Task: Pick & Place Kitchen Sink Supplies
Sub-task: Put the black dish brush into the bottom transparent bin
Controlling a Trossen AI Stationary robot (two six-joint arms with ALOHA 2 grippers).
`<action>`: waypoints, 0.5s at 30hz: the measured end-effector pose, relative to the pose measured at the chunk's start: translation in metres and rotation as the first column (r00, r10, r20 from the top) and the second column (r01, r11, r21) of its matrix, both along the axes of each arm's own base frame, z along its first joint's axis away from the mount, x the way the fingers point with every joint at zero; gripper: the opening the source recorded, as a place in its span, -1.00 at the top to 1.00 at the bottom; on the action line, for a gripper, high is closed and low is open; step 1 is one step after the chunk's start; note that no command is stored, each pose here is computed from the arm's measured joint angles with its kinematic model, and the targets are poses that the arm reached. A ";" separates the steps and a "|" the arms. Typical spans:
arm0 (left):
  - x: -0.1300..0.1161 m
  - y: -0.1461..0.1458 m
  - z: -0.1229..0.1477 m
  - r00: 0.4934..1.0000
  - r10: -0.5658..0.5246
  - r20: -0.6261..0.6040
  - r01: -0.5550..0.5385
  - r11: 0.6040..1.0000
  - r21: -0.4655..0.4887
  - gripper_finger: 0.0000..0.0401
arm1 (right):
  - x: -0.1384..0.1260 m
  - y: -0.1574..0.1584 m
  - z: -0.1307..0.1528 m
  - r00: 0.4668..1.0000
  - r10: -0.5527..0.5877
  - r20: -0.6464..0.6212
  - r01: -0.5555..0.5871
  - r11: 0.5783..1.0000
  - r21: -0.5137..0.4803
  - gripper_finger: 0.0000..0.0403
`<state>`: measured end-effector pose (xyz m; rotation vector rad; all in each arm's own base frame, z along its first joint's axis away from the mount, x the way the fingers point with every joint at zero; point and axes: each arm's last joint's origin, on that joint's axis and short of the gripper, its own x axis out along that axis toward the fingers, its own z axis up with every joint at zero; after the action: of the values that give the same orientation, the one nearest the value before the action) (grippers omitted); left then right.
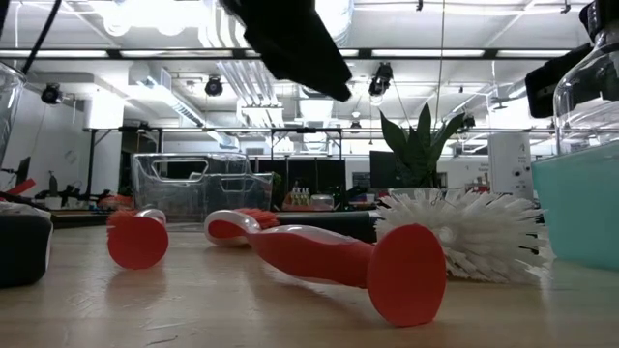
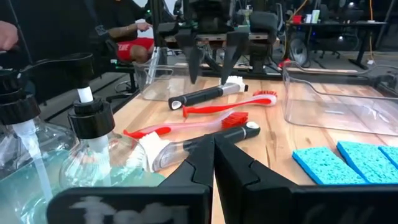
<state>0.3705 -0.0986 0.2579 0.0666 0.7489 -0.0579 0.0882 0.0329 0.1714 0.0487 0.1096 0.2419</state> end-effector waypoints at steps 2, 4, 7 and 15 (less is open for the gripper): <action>0.009 -0.003 -0.003 0.999 -0.025 -0.033 0.026 0.999 0.031 -0.06 | 0.000 0.000 0.000 1.000 0.000 0.000 0.000 1.000 0.000 0.96; 0.019 -0.006 -0.008 0.997 -0.051 -0.062 0.054 0.997 0.046 -0.06 | 0.000 0.000 0.000 1.000 0.001 0.000 -0.001 1.000 0.000 0.96; 0.032 -0.011 -0.014 0.991 -0.107 -0.085 0.112 0.992 0.053 -0.06 | 0.000 0.000 0.000 1.000 0.001 0.000 -0.001 1.000 0.000 0.96; 0.045 -0.014 -0.048 0.953 -0.154 -0.260 0.179 0.981 0.077 -0.06 | 0.000 0.000 0.000 1.000 0.002 -0.001 -0.002 1.000 0.000 0.96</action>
<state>0.4151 -0.1129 0.2099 0.2209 1.0012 -0.1930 0.0883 0.0330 0.1712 0.0484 0.1106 0.2434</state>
